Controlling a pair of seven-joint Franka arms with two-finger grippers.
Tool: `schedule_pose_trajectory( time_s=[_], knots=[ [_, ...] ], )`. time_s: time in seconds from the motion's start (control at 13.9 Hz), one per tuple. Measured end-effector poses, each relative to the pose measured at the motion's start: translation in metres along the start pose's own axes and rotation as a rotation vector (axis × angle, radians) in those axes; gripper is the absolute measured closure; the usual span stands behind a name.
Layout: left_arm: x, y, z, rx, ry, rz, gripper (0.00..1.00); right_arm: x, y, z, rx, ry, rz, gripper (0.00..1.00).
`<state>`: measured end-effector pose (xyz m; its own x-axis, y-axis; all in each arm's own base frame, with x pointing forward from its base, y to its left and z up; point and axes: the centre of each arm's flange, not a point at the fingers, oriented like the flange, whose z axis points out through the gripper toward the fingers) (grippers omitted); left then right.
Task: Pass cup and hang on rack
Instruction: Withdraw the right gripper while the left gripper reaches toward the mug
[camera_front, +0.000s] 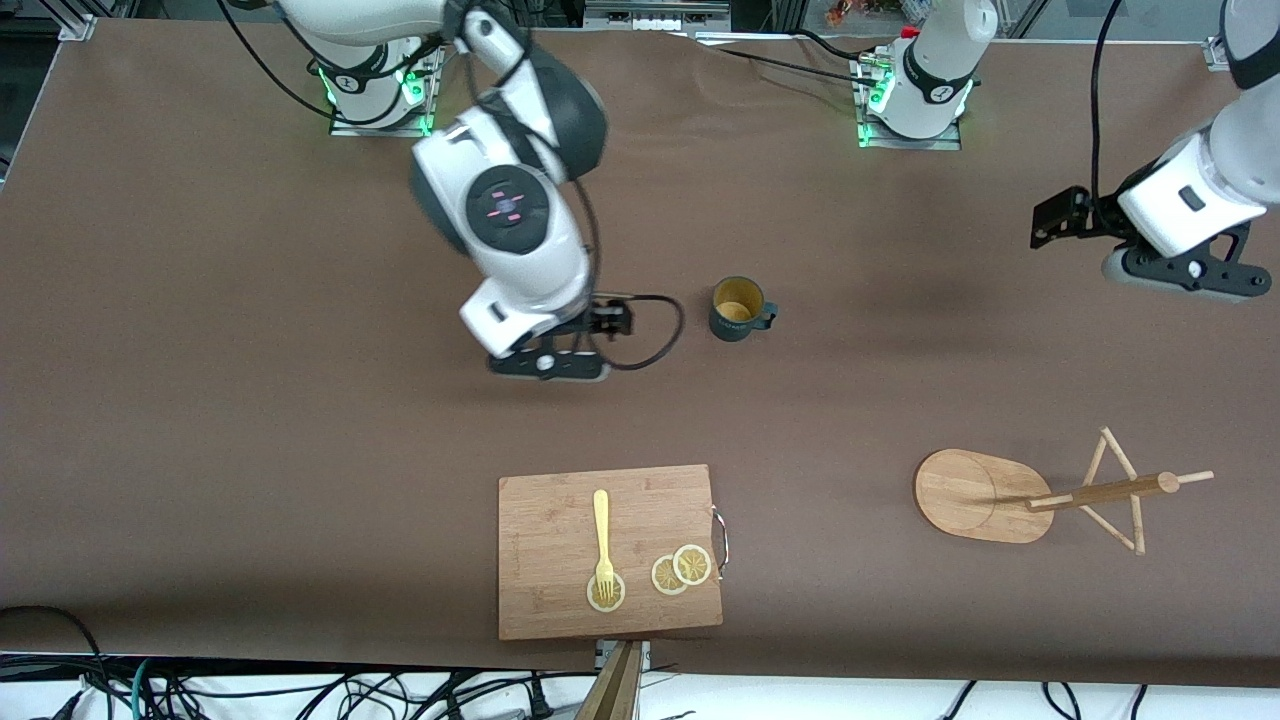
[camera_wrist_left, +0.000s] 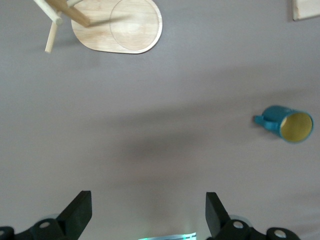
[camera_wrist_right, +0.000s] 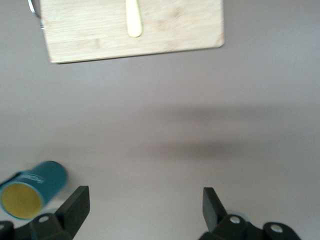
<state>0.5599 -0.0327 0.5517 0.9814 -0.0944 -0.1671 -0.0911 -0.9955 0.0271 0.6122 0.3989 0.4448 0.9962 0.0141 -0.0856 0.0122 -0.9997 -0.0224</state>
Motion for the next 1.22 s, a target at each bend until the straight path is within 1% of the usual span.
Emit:
schedule_pose_trajectory(
  time_s=[0.14,0.29,0.43,0.5,0.65,0.79,1.01,1.08,1.22],
  knots=[
    [0.014,0.003,0.019,-0.004,-0.024,-0.026,0.0,0.019,0.05,-0.02,-0.012,-0.003,-0.063,0.0],
    [0.026,0.03,0.042,-0.005,-0.065,0.022,0.0,0.034,0.1,-0.037,-0.037,0.0,-0.118,0.0],
    [0.038,0.069,0.067,-0.009,-0.1,0.083,0.0,0.044,0.146,-0.05,-0.079,-0.007,-0.154,0.0],
    [0.043,0.086,0.077,-0.03,-0.109,0.117,0.0,0.047,0.169,-0.058,-0.097,-0.009,-0.171,0.0],
    [0.055,0.105,0.079,-0.129,-0.1,0.234,0.0,0.052,0.215,-0.074,-0.12,-0.012,-0.193,0.0],
    [0.067,0.104,0.083,-0.18,-0.089,0.357,0.0,0.051,0.262,-0.089,-0.127,-0.04,-0.188,0.0],
    [0.088,0.107,0.106,-0.204,-0.076,0.462,0.0,0.041,0.329,-0.114,-0.11,-0.063,-0.142,0.0],
    [0.094,0.113,0.115,-0.209,-0.06,0.541,0.0,0.034,0.352,-0.122,-0.099,-0.067,-0.115,0.0],
    [0.102,0.124,0.135,-0.224,-0.001,0.736,0.0,0.013,0.392,-0.135,-0.074,-0.074,-0.064,0.0]
  ],
)
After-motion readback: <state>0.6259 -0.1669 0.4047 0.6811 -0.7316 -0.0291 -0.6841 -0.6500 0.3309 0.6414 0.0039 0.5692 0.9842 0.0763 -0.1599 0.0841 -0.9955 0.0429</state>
